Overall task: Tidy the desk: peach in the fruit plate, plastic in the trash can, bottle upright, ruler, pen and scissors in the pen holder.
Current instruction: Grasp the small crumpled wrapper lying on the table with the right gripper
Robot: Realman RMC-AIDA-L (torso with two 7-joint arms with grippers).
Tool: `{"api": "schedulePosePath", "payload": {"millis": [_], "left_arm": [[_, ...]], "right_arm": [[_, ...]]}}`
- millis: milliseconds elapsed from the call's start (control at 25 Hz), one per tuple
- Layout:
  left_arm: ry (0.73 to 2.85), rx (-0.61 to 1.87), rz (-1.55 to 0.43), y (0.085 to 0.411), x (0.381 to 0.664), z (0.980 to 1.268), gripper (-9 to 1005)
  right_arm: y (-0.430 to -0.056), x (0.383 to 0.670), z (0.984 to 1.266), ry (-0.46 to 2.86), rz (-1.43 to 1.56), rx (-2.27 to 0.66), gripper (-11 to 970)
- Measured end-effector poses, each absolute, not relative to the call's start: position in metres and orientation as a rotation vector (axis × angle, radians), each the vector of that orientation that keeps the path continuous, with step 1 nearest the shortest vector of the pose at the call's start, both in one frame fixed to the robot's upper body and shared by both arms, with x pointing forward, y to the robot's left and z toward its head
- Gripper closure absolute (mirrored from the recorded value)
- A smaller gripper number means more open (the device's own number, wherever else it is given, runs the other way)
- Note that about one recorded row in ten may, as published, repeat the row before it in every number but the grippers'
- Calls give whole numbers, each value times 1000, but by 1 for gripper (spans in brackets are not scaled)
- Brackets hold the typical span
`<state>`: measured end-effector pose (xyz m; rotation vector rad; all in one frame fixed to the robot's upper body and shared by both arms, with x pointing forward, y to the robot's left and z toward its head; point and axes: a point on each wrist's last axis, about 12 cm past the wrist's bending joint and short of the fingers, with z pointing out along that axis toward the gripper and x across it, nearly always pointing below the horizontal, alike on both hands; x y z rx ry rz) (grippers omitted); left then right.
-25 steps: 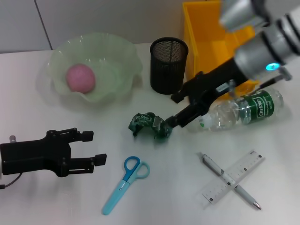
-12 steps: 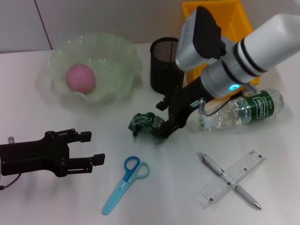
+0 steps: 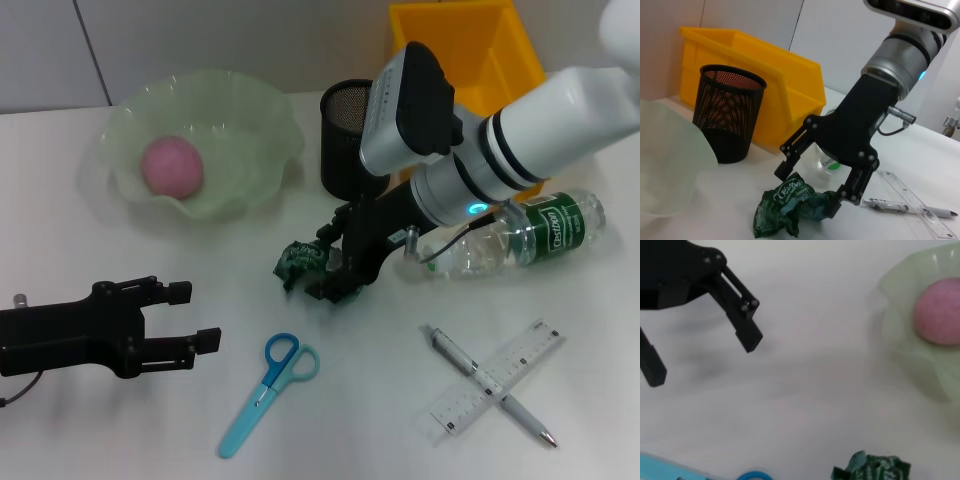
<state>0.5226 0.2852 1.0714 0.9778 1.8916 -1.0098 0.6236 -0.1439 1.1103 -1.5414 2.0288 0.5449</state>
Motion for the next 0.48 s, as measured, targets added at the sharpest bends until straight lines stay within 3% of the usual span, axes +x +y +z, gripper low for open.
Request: {"api": "schedulePosePath", "payload": {"millis": [280,480], "left_arm": [[1890,977,-1006,286,522,1071,175],[1891,978,-1006,286,521,1070,176]], "right_arm": [[-145,622,1105,2048,546,-1524,188],[-148,622,1105,2050,560,-1497,450]]}}
